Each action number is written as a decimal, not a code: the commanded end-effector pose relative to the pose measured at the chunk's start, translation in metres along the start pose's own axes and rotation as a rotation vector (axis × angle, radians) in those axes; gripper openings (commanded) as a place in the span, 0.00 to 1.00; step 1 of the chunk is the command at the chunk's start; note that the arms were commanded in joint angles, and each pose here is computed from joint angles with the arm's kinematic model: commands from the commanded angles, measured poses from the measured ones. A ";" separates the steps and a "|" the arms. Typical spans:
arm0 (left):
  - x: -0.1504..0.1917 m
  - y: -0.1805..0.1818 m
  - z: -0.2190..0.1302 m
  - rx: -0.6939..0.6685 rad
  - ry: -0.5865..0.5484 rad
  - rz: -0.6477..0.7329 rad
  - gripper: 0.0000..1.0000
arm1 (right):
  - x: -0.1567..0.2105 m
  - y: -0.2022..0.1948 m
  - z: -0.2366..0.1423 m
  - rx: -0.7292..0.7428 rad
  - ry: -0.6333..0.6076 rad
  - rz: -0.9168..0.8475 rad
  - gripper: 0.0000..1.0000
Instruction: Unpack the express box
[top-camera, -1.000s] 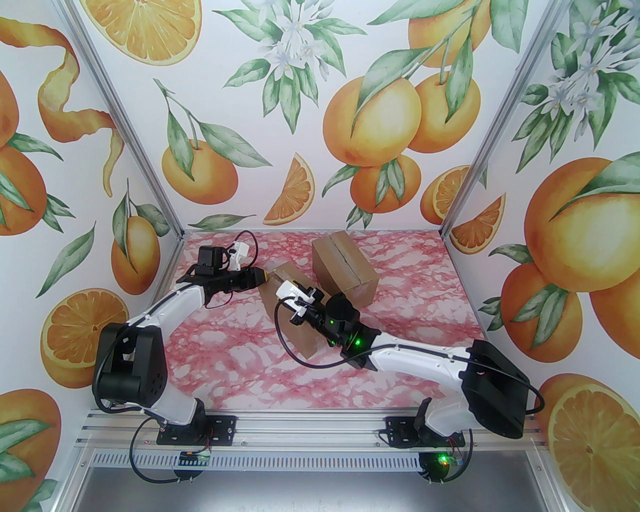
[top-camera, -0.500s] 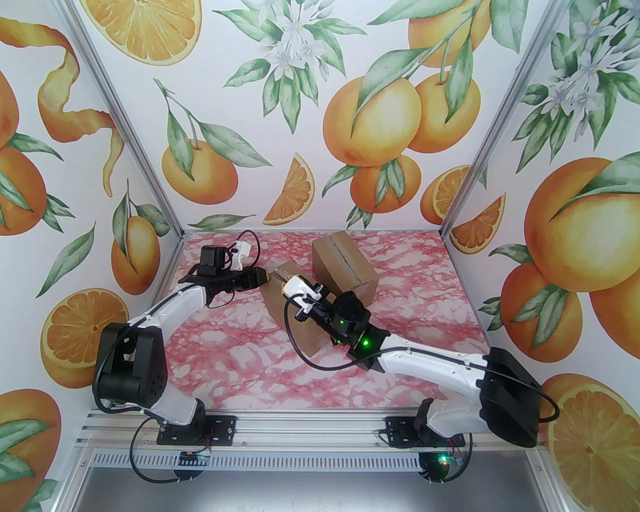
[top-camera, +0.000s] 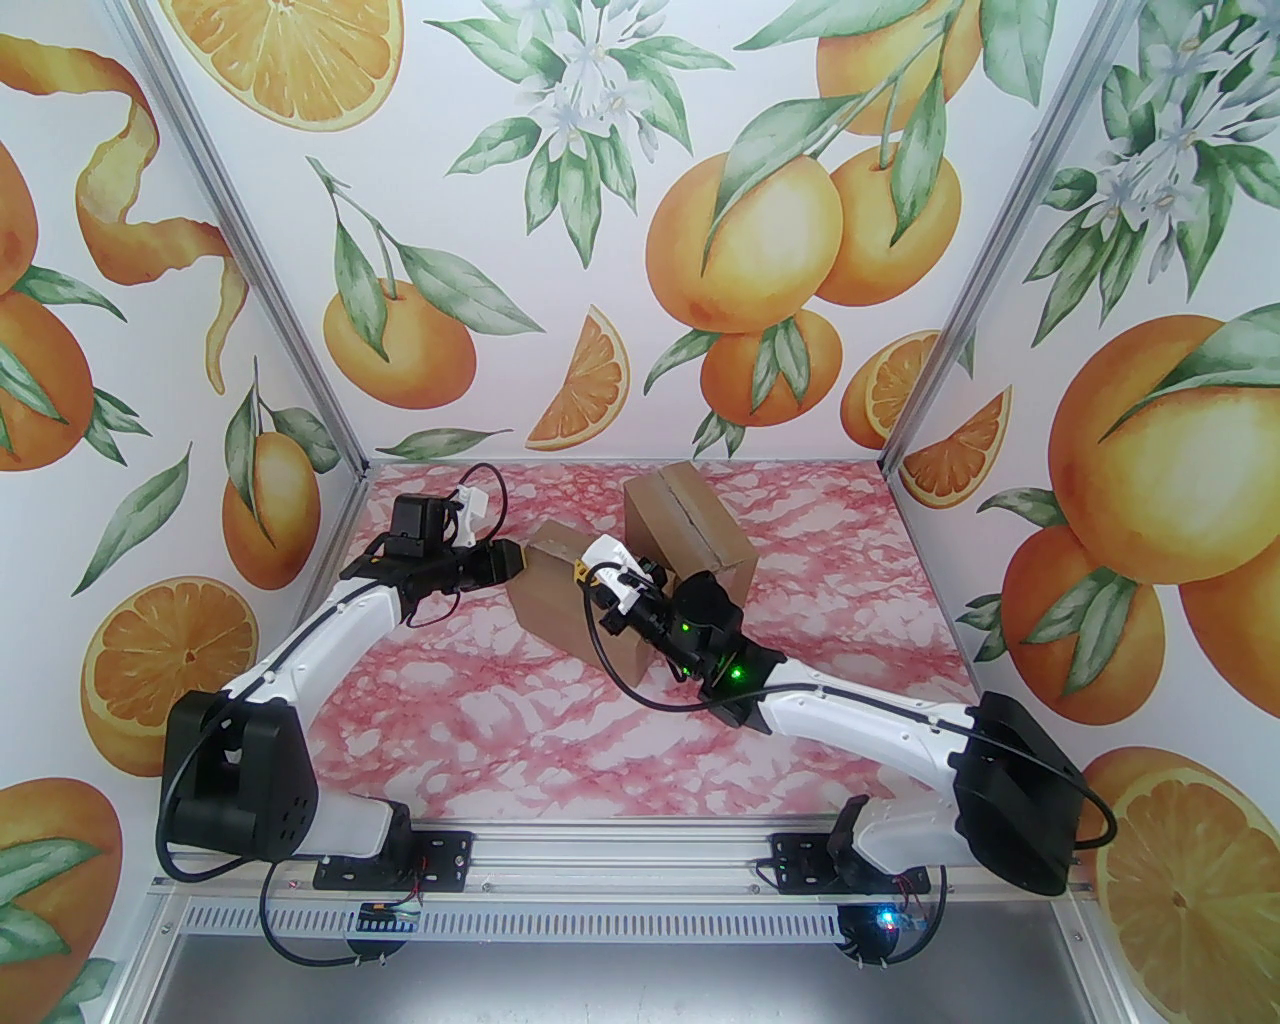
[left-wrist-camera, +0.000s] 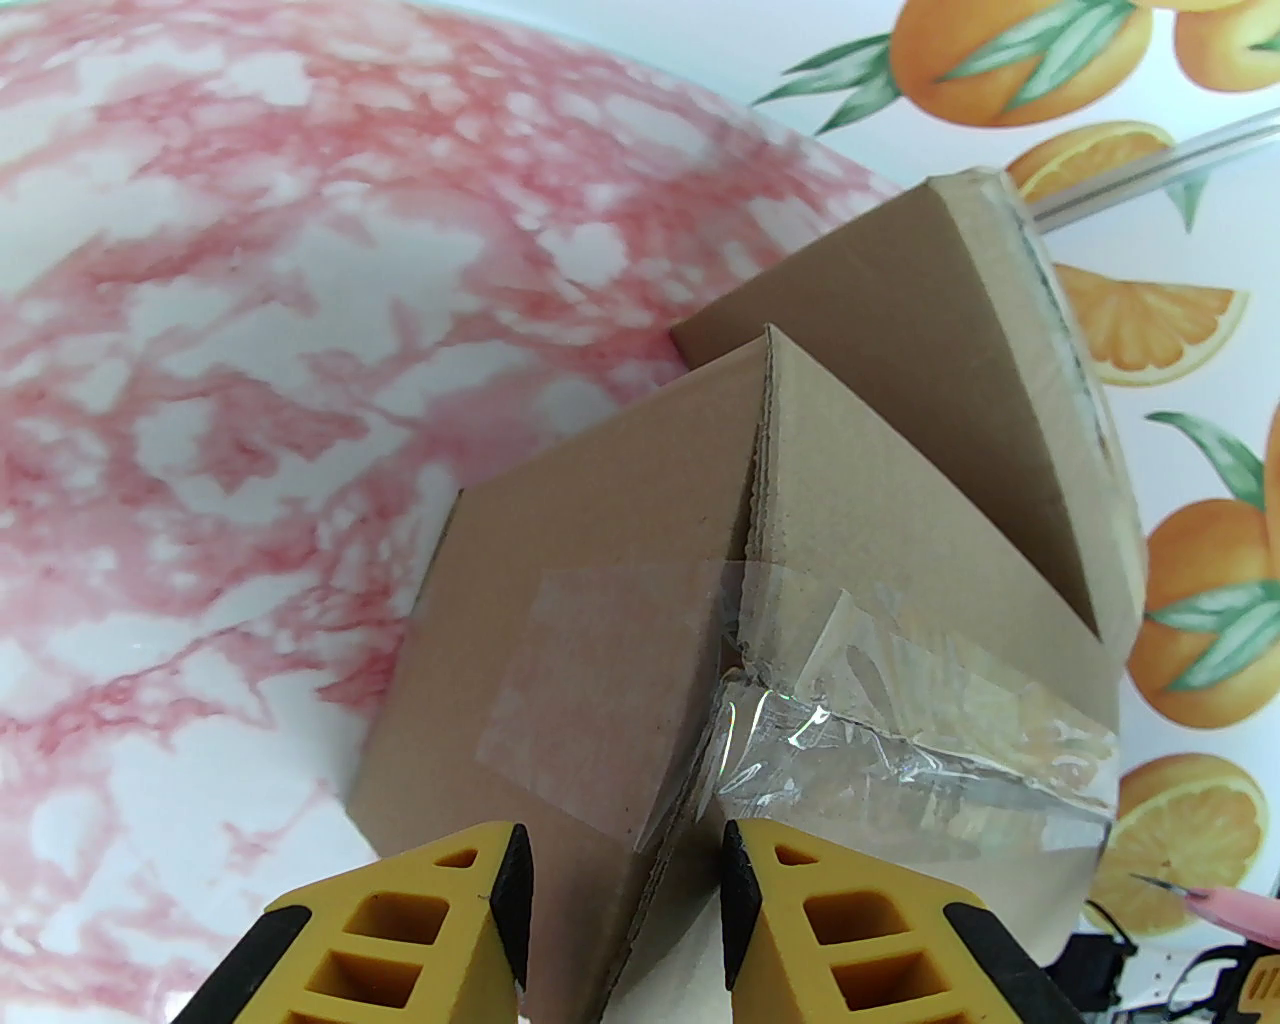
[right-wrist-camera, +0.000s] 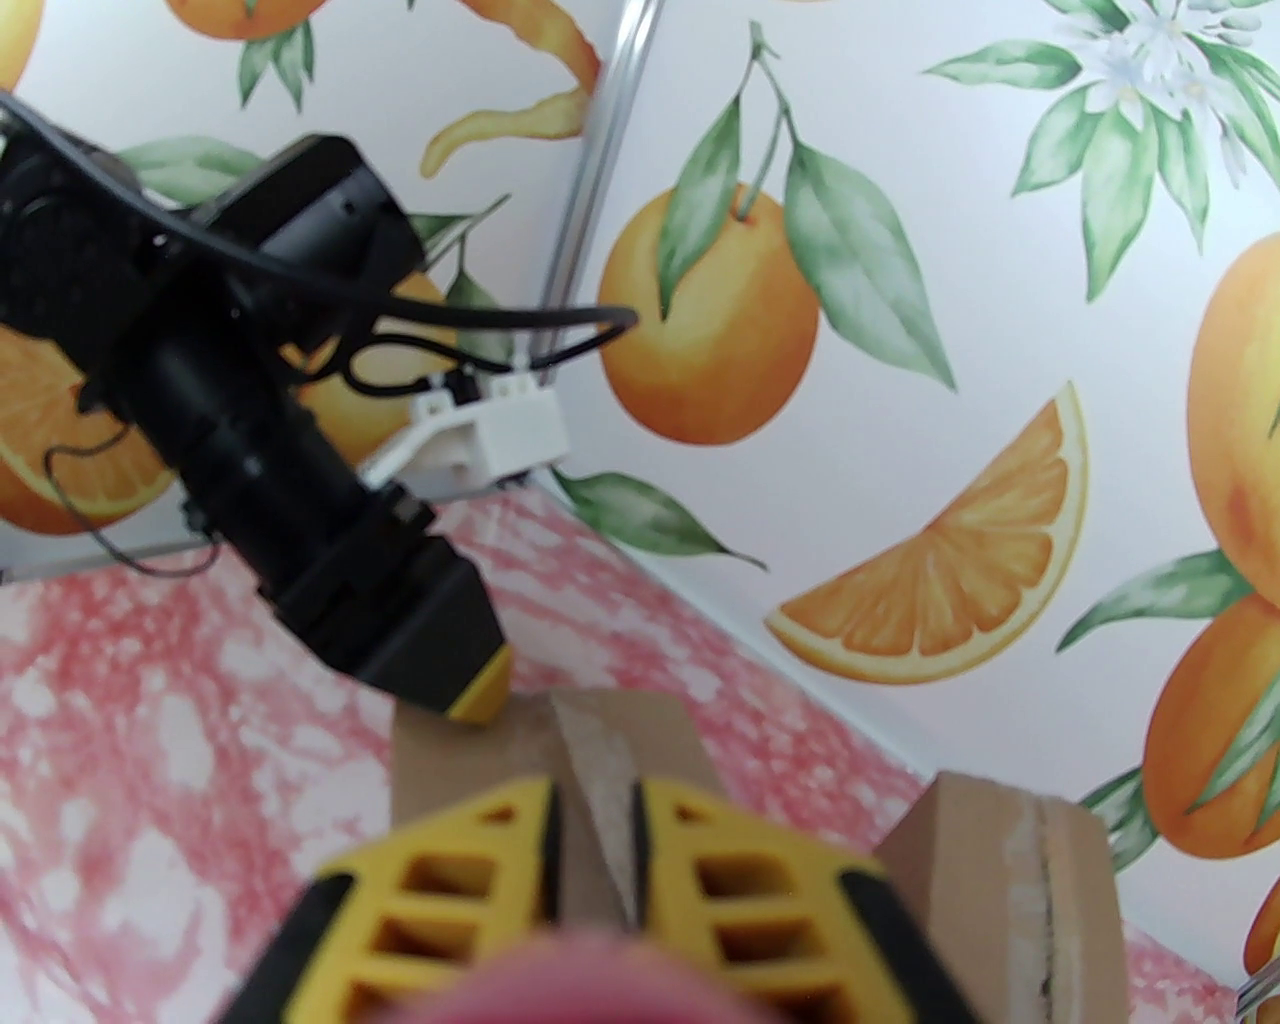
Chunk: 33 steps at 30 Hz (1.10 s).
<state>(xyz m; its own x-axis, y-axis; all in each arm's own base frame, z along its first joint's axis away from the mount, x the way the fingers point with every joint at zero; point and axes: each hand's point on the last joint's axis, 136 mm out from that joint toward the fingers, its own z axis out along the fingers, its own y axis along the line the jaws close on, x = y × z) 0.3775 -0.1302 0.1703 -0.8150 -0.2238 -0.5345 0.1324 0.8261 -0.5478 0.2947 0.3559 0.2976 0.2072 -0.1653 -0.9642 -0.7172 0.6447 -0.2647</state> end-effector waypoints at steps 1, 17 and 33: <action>0.004 0.012 -0.023 -0.099 -0.018 0.005 0.42 | -0.008 0.005 0.019 -0.070 -0.022 0.027 0.00; -0.049 -0.031 -0.022 -0.009 -0.038 0.101 0.71 | 0.001 -0.006 0.046 -0.136 -0.032 0.013 0.00; -0.030 -0.025 0.025 -0.029 0.093 0.070 0.73 | 0.015 -0.011 0.056 -0.174 -0.026 -0.006 0.00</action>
<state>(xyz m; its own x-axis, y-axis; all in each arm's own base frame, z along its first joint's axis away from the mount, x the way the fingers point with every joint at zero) 0.4073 -0.1575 0.1777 -0.8585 -0.1087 -0.5012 0.1819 0.8493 -0.4956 0.3416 0.3831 0.2767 0.1903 -0.1681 -0.9672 -0.8129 0.5255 -0.2513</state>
